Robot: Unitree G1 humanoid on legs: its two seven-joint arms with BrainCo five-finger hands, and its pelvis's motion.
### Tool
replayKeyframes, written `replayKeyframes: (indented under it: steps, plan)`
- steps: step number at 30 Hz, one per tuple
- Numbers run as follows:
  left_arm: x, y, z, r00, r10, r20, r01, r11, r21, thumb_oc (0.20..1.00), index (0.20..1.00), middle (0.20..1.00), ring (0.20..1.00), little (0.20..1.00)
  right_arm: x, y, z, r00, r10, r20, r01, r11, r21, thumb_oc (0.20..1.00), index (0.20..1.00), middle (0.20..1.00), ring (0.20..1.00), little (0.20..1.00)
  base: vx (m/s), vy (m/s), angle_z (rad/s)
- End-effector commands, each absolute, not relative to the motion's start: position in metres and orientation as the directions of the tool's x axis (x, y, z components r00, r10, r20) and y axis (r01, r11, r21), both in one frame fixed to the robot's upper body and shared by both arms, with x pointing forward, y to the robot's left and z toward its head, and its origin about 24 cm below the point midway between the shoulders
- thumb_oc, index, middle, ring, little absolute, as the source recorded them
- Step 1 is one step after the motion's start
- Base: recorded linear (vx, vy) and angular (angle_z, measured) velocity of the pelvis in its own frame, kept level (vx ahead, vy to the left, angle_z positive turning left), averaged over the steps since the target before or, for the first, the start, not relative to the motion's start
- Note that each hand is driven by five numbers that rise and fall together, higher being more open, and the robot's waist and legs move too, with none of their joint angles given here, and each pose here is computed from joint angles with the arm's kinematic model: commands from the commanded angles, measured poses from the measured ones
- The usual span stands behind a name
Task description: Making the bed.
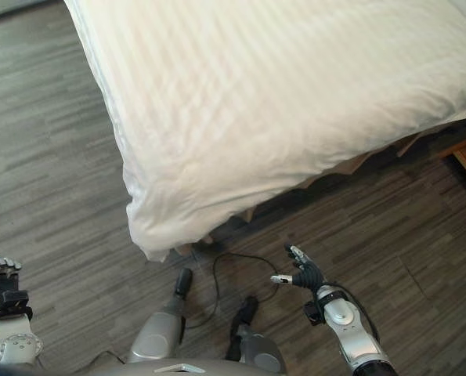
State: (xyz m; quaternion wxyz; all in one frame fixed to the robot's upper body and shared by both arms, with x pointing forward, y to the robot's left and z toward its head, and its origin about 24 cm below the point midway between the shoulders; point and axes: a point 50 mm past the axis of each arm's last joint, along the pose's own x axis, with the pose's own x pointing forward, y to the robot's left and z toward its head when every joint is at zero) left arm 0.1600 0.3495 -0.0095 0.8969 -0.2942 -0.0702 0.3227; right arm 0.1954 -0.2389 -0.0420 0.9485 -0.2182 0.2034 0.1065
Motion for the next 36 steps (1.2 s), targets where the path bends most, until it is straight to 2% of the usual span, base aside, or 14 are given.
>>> replayKeyframes:
  steps: [1, 3, 4, 5, 6, 7, 8, 11, 17, 20, 23, 32, 36]
  plan:
    - [0.165, 0.348, -0.01, 0.862, 0.503, -0.061, -0.474, 0.758, -0.448, 0.2, 0.2, 0.2, 0.2, 0.2, 0.198, -0.249, -0.035, 0.895, 0.135, -0.426, -0.334, 0.834, -0.439, 1.0, 1.0, 1.0, 1.0, 1.0, -0.02, 0.045, 0.0]
    - [0.169, 0.34, -0.013, 0.885, 0.458, -0.079, -0.443, 0.779, -0.445, 0.2, 0.2, 0.2, 0.2, 0.2, 0.197, -0.25, -0.035, 0.891, 0.132, -0.434, -0.339, 0.831, -0.442, 1.0, 1.0, 1.0, 1.0, 1.0, -0.01, 0.038, -0.03]
    - [0.177, 0.326, -0.024, 0.92, 0.368, -0.134, -0.389, 0.825, -0.409, 0.2, 0.2, 0.2, 0.2, 0.2, 0.198, -0.251, -0.035, 0.887, 0.137, -0.441, -0.35, 0.822, -0.449, 1.0, 1.0, 1.0, 1.0, 1.0, -0.01, 0.041, -0.03]
    - [0.177, 0.326, -0.024, 0.92, 0.367, -0.134, -0.389, 0.825, -0.41, 0.2, 0.2, 0.2, 0.2, 0.2, 0.198, -0.251, -0.035, 0.887, 0.136, -0.441, -0.349, 0.822, -0.45, 1.0, 1.0, 1.0, 1.0, 1.0, -0.02, 0.06, -0.01]
    - [0.184, 0.309, -0.036, 0.943, 0.267, -0.2, -0.325, 0.868, -0.376, 0.2, 0.2, 0.2, 0.2, 0.2, 0.201, -0.249, -0.035, 0.881, 0.153, -0.447, -0.37, 0.811, -0.453, 1.0, 1.0, 1.0, 1.0, 1.0, 0.0, 0.0, 0.0]
    - [0.184, 0.309, -0.036, 0.943, 0.266, -0.199, -0.324, 0.868, -0.376, 0.2, 0.2, 0.2, 0.2, 0.2, 0.201, -0.249, -0.035, 0.882, 0.152, -0.447, -0.369, 0.811, -0.453, 1.0, 1.0, 1.0, 1.0, 1.0, -0.03, 0.049, -0.01]
    - [0.188, 0.294, -0.045, 0.951, 0.161, -0.264, -0.245, 0.912, -0.33, 0.2, 0.2, 0.2, 0.2, 0.2, 0.205, -0.246, -0.033, 0.881, 0.17, -0.442, -0.386, 0.799, -0.462, 1.0, 1.0, 1.0, 1.0, 1.0, -0.02, 0.02, -0.06]
    - [0.194, 0.283, -0.048, 0.952, 0.068, -0.297, -0.151, 0.952, -0.265, 0.2, 0.2, 0.2, 0.2, 0.2, 0.209, -0.245, -0.032, 0.88, 0.178, -0.441, -0.394, 0.79, -0.469, 1.0, 1.0, 1.0, 1.0, 1.0, -0.02, 0.027, -0.14]
    - [0.226, 0.256, -0.03, 0.97, -0.072, -0.233, 0.017, 0.972, -0.233, 0.2, 0.2, 0.2, 0.2, 0.2, 0.222, -0.233, -0.027, 0.885, 0.215, -0.412, -0.41, 0.78, -0.473, 1.0, 1.0, 1.0, 1.0, 1.0, -0.01, 0.016, -0.09]
    - [0.247, 0.233, -0.015, 0.956, -0.211, -0.202, 0.183, 0.971, -0.153, 0.2, 0.2, 0.2, 0.2, 0.2, 0.227, -0.225, -0.027, 0.883, 0.24, -0.404, -0.426, 0.772, -0.471, 1.0, 1.0, 1.0, 1.0, 1.0, 0.0, 0.039, -0.1]
    - [0.257, 0.219, -0.005, 0.94, -0.292, -0.175, 0.275, 0.955, -0.112, 0.2, 0.2, 0.2, 0.2, 0.2, 0.228, -0.221, -0.026, 0.88, 0.254, -0.4, -0.436, 0.765, -0.473, 1.0, 1.0, 1.0, 1.0, 1.0, 0.01, 0.035, -0.07]
    - [0.275, 0.188, 0.002, 0.89, -0.418, -0.18, 0.415, 0.908, -0.054, 0.2, 0.2, 0.2, 0.2, 0.2, 0.232, -0.211, -0.027, 0.865, 0.292, -0.408, -0.476, 0.734, -0.484, 1.0, 1.0, 1.0, 1.0, 1.0, 0.0, 0.037, -0.1]
    - [0.282, 0.186, 0.004, 0.891, -0.413, -0.186, 0.416, 0.909, -0.028, 0.2, 0.2, 0.2, 0.2, 0.2, 0.239, -0.209, -0.021, 0.875, 0.297, -0.382, -0.465, 0.735, -0.494, 1.0, 1.0, 1.0, 1.0, 1.0, -0.02, 0.02, -0.1]
